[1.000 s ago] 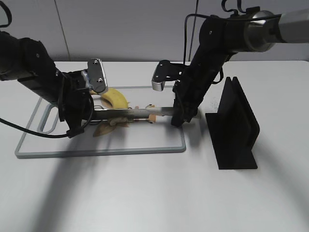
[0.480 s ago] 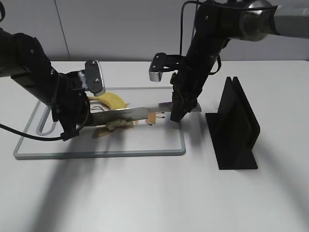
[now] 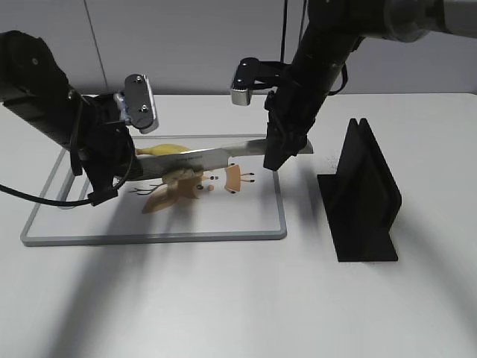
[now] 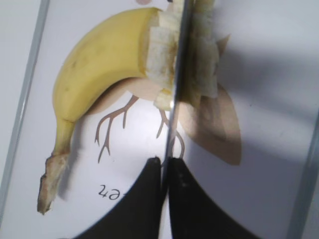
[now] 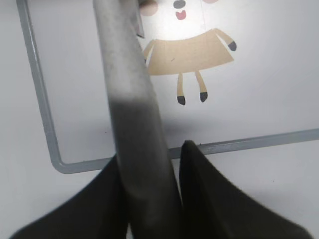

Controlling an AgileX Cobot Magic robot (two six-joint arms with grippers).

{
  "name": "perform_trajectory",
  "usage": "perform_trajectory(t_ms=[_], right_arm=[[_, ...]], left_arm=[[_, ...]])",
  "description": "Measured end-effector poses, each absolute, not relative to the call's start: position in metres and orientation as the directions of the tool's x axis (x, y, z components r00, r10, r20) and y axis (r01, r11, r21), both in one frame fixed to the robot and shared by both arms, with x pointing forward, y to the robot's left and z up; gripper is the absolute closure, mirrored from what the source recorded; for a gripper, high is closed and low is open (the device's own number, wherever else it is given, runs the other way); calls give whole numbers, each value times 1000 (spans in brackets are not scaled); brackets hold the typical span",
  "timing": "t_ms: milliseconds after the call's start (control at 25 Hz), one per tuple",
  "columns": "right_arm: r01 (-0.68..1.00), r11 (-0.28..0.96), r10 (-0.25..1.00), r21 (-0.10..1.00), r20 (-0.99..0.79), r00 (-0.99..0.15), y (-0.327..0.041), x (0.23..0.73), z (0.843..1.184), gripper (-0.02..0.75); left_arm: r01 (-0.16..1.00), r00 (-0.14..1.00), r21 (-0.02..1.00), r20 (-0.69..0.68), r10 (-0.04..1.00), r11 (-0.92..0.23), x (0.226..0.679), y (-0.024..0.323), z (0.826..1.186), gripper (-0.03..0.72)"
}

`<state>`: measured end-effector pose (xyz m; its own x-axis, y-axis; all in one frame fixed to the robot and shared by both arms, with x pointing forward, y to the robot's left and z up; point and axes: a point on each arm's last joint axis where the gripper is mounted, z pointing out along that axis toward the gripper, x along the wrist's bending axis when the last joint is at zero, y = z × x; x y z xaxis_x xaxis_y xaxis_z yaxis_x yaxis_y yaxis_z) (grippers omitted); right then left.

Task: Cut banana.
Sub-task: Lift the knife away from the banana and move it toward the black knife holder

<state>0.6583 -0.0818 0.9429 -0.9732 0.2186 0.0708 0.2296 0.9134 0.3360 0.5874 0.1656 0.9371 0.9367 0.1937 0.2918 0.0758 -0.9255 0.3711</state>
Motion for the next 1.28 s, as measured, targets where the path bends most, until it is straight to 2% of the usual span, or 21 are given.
perform_trajectory(t_ms=[320,720,1040,1280], right_arm=[[228,911,223,343,55,-973,-81,660,943,500],[227,905,225,361,47,-973,-81,660,948,500],[206,896,226,394,-4,-974,-81,659,971,500],[204,895,223,397,-1,-975,-82,657,975,500]], left_arm=[[69,931,370,311,194,-927,589,166,939,671],[31,913,368,369,177,-929,586,169,960,671],[22,898,379,399,185,-925,585,170,971,671],[11,892,384,414,183,-923,582,170,980,671]])
